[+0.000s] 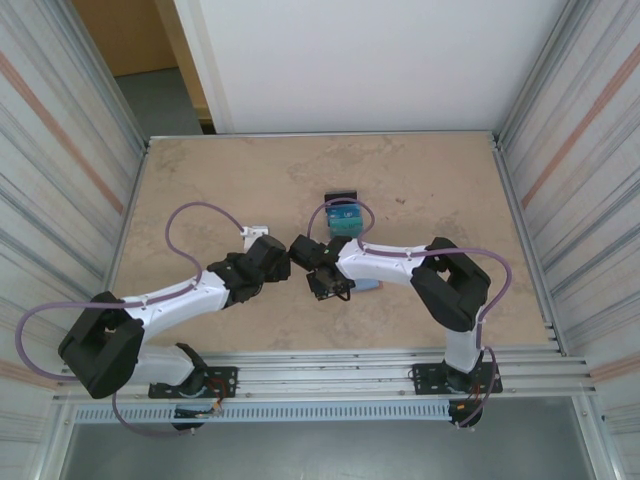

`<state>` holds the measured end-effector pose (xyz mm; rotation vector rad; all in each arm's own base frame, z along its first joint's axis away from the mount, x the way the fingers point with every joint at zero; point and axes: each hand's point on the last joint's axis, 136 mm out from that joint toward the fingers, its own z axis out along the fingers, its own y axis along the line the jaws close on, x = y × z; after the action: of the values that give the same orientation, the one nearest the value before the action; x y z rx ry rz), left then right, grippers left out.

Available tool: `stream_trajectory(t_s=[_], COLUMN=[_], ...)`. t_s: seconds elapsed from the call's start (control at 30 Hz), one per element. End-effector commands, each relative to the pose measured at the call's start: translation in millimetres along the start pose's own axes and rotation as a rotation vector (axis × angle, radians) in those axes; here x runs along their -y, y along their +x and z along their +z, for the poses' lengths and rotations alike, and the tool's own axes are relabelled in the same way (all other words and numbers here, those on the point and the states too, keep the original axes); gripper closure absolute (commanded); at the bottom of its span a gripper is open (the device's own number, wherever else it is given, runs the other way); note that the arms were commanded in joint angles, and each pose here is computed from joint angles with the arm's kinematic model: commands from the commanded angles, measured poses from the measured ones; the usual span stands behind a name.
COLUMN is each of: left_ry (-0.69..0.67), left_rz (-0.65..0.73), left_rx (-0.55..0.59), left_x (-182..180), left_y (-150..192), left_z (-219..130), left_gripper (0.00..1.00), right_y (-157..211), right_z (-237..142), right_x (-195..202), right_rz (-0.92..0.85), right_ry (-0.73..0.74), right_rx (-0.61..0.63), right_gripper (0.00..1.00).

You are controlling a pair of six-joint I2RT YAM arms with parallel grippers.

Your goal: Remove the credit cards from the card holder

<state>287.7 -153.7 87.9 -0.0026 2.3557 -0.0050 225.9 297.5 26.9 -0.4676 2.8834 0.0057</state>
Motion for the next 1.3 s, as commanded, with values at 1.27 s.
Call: stream_trajectory(t_s=[1.27], left_ry=[0.021], left_rz=[0.001], left_rx=[0.036], left_x=[2], left_y=[-14], left_z=[-10], left_gripper=[0.01], right_y=[-4], right_z=[-23], right_x=[-9], right_rz=[0.093], right_ry=[-0.298], right_rx=[0.025], right_gripper=[0.94])
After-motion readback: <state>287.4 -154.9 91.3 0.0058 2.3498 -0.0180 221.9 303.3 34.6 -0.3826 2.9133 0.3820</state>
